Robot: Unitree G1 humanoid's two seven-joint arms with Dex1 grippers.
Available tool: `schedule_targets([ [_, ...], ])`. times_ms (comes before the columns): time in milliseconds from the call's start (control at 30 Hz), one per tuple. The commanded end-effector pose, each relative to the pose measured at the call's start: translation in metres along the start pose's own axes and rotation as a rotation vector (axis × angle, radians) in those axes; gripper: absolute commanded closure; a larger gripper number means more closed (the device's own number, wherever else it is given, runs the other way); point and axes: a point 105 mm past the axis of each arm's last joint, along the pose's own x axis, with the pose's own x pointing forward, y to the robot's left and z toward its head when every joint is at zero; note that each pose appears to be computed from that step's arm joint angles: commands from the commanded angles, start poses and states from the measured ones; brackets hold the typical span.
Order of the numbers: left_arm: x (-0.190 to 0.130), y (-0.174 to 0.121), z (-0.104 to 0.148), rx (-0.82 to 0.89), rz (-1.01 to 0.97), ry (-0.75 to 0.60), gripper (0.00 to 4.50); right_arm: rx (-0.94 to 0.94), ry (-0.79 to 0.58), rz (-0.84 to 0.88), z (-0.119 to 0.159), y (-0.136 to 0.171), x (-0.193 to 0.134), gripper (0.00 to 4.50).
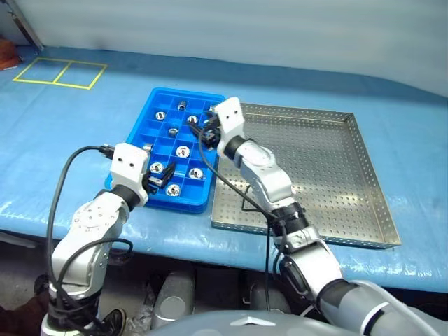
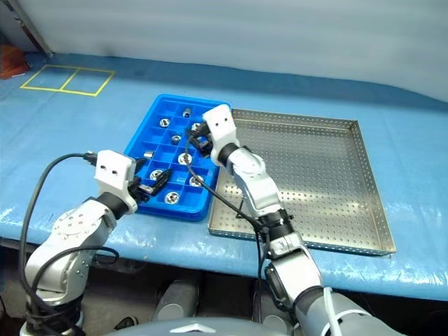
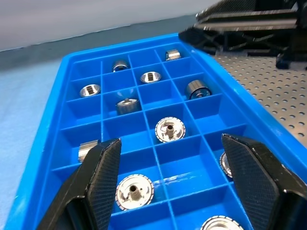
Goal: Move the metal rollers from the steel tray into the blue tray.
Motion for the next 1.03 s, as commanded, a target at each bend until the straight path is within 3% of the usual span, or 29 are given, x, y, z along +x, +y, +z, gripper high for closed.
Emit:
schedule_targets([
  [33, 0.011, -0.013, 0.011, 0.034, -0.047, -0.062, 0.86, -0.053, 0.008, -0.084, 0.003, -0.028, -0.030, 1.63],
  [200, 0.025, -0.018, 0.008, 0.024, -0.081, -0.067, 0.86, -0.082, 0.145, -0.092, -0.018, -0.052, -0.079, 1.63],
  [300, 0.030, -0.021, 0.010, 0.021, -0.114, -0.079, 0.86, -0.106, 0.218, -0.086, -0.025, -0.057, -0.100, 1.06],
  [400, 0.033, -0.019, 0.016, 0.008, -0.120, -0.108, 0.86, -0.091, 0.209, -0.071, -0.022, -0.056, -0.110, 0.09],
  [1033, 0.028, -0.023, 0.019, -0.008, -0.174, -0.123, 0.86, -0.073, 0.222, -0.066, -0.025, -0.055, -0.110, 0.04],
])
